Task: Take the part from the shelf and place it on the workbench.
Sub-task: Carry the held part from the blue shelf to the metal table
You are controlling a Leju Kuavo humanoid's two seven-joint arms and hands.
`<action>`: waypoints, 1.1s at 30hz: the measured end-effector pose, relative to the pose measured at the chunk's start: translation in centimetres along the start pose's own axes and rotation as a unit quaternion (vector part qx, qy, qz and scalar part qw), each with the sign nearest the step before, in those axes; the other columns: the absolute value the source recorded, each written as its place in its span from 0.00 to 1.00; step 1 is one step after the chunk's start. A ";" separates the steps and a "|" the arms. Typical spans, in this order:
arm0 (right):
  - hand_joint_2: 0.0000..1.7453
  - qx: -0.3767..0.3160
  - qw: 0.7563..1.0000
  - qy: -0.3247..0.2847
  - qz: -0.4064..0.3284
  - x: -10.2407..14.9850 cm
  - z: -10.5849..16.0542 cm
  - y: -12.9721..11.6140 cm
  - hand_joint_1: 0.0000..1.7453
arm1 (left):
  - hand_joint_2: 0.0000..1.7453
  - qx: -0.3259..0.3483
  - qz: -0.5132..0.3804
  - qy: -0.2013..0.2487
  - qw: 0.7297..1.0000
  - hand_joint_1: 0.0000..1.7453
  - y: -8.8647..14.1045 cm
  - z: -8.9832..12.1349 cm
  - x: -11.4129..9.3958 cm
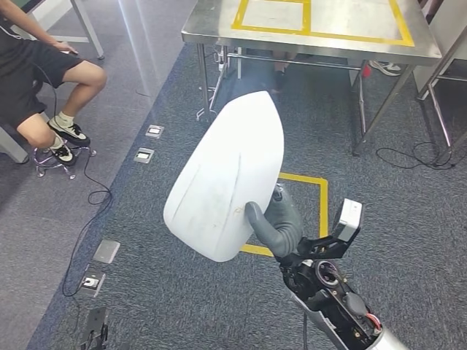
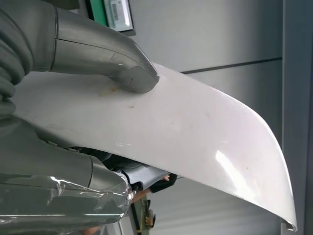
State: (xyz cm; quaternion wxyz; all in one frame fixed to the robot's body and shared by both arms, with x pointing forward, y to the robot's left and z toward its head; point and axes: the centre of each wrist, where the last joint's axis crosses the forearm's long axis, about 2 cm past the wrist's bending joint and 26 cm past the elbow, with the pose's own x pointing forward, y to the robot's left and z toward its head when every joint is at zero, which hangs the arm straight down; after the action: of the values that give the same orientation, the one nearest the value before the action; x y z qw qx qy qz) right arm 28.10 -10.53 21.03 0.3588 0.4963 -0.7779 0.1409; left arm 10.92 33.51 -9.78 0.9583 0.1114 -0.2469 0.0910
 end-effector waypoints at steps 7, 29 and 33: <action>1.00 0.008 1.000 -0.001 -0.004 0.1 -0.5 -0.3 1.00 | 1.00 0.003 0.012 0.000 1.000 0.00 0.0 0.0 0.0; 1.00 -0.017 1.000 0.012 -0.001 -0.8 0.2 -0.7 1.00 | 1.00 -0.021 0.034 -0.012 0.999 0.00 -0.1 -0.1 0.5; 1.00 -0.027 1.000 0.011 0.002 -0.8 0.5 -0.8 1.00 | 1.00 -0.024 0.033 -0.010 0.999 0.00 -0.3 -0.2 1.0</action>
State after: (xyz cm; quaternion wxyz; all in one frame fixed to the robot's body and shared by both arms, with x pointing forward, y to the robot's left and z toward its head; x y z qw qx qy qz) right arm 28.78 -10.71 20.01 0.3809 0.4831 -0.7782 0.1259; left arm 11.93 33.40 -9.55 0.9546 0.0810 -0.2621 0.1160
